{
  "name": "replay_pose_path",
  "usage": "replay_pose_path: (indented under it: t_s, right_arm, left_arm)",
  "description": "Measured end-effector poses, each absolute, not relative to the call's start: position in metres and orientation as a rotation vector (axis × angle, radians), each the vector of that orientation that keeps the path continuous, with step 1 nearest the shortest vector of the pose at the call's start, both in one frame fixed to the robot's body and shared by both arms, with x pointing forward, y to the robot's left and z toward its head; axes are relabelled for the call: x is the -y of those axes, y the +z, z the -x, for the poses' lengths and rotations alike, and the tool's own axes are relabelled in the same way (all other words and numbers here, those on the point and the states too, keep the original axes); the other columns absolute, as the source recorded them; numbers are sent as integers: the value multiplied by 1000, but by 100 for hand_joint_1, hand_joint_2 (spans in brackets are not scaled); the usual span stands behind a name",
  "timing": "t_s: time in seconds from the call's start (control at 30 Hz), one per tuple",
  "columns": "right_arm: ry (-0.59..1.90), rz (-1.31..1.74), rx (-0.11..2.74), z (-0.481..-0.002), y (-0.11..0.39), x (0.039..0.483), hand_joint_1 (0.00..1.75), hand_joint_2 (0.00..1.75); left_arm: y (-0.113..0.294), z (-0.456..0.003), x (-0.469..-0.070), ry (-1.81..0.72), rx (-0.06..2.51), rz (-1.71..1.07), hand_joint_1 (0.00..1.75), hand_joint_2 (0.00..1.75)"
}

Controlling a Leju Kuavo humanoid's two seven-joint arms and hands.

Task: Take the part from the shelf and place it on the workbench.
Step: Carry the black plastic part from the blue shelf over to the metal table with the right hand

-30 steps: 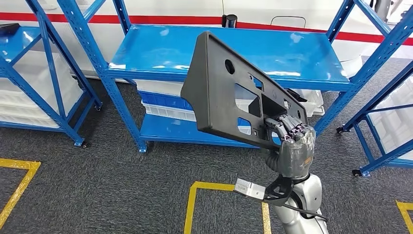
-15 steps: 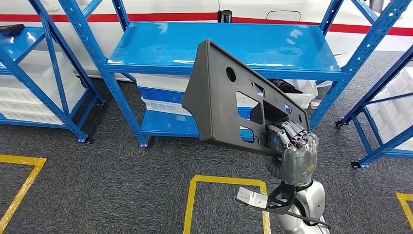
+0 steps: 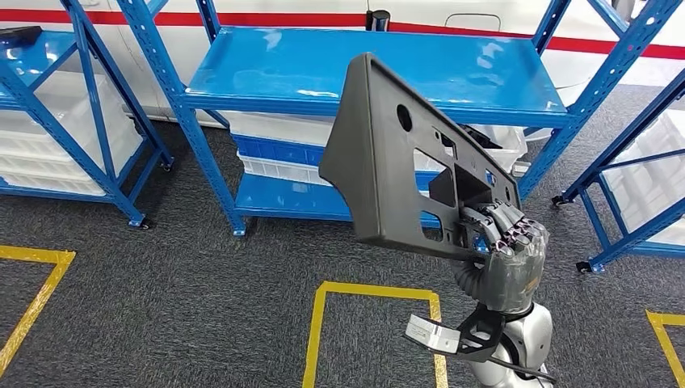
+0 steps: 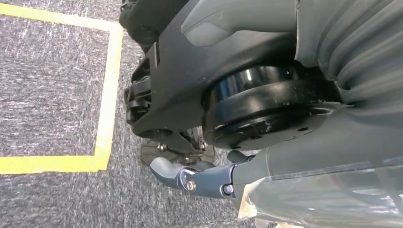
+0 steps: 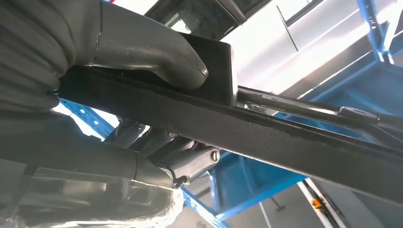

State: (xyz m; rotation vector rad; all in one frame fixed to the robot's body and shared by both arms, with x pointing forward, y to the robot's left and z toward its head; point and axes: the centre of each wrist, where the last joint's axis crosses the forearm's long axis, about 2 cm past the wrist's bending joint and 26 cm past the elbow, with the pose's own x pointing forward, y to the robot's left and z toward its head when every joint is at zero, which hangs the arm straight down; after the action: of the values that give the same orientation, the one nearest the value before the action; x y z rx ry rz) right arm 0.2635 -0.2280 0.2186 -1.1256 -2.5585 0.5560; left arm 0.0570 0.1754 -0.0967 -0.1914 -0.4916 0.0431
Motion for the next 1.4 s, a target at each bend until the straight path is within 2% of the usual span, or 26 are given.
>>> replay_pose_path:
  t_s: [1.4]
  right_arm:
    - [582, 1129, 2543, -257, 210, 228, 175, 175]
  left_arm:
    - [-97, -58, -177, 90, 517, 194, 0, 175]
